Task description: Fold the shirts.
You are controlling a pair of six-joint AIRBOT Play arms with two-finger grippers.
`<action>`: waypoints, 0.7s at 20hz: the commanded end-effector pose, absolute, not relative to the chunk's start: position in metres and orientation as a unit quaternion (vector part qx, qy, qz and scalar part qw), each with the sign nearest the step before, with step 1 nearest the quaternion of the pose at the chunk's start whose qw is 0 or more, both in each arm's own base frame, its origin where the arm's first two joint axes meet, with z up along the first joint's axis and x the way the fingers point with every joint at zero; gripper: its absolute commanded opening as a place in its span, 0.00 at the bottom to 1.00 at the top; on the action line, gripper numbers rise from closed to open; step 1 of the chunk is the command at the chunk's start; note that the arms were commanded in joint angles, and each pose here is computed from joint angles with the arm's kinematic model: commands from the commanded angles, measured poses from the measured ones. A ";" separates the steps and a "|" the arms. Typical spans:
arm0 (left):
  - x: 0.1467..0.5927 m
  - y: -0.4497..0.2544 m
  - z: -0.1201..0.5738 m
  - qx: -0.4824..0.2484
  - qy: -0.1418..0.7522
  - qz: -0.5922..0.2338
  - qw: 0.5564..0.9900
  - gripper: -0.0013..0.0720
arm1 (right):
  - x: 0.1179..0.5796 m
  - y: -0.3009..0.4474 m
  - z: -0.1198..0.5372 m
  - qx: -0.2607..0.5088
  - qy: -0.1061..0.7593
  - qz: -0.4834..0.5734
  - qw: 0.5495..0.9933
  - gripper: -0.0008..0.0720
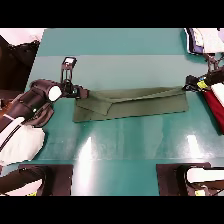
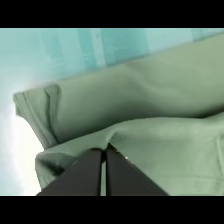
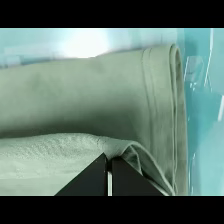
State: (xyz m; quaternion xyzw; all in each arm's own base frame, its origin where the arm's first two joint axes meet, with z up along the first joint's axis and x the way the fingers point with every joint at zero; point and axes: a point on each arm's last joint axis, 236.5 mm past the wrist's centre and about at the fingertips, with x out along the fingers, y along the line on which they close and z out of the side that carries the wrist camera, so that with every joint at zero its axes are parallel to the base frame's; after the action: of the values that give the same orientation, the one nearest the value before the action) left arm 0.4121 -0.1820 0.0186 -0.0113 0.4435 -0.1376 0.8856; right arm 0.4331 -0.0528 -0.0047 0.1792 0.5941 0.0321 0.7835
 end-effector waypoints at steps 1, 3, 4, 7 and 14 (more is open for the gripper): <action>0.426 -0.187 0.010 -0.033 0.432 -0.131 0.892 0.06 | 0.450 -0.059 -0.016 0.180 0.584 0.025 0.791 0.03; 0.430 -0.189 0.014 -0.047 0.423 -0.128 0.896 0.06 | 0.460 -0.062 -0.011 0.182 0.564 0.020 0.805 0.04; 0.431 -0.189 0.016 -0.047 0.422 -0.128 0.896 0.06 | 0.465 -0.064 -0.006 0.180 0.554 0.016 0.813 0.04; 0.437 -0.191 0.032 -0.049 0.415 -0.129 0.899 0.93 | 0.477 -0.072 0.011 0.174 0.518 0.006 0.837 0.74; 0.430 -0.191 0.059 -0.042 0.444 -0.128 0.886 0.43 | 0.437 -0.104 0.004 0.202 0.561 0.014 0.802 0.83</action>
State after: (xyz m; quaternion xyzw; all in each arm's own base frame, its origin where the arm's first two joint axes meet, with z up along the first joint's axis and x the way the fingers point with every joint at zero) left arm 0.4385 -0.1925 0.0568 -0.0470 0.4208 -0.1290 0.8967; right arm 0.4581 -0.0970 0.0139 0.1845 0.5307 -0.0046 0.8272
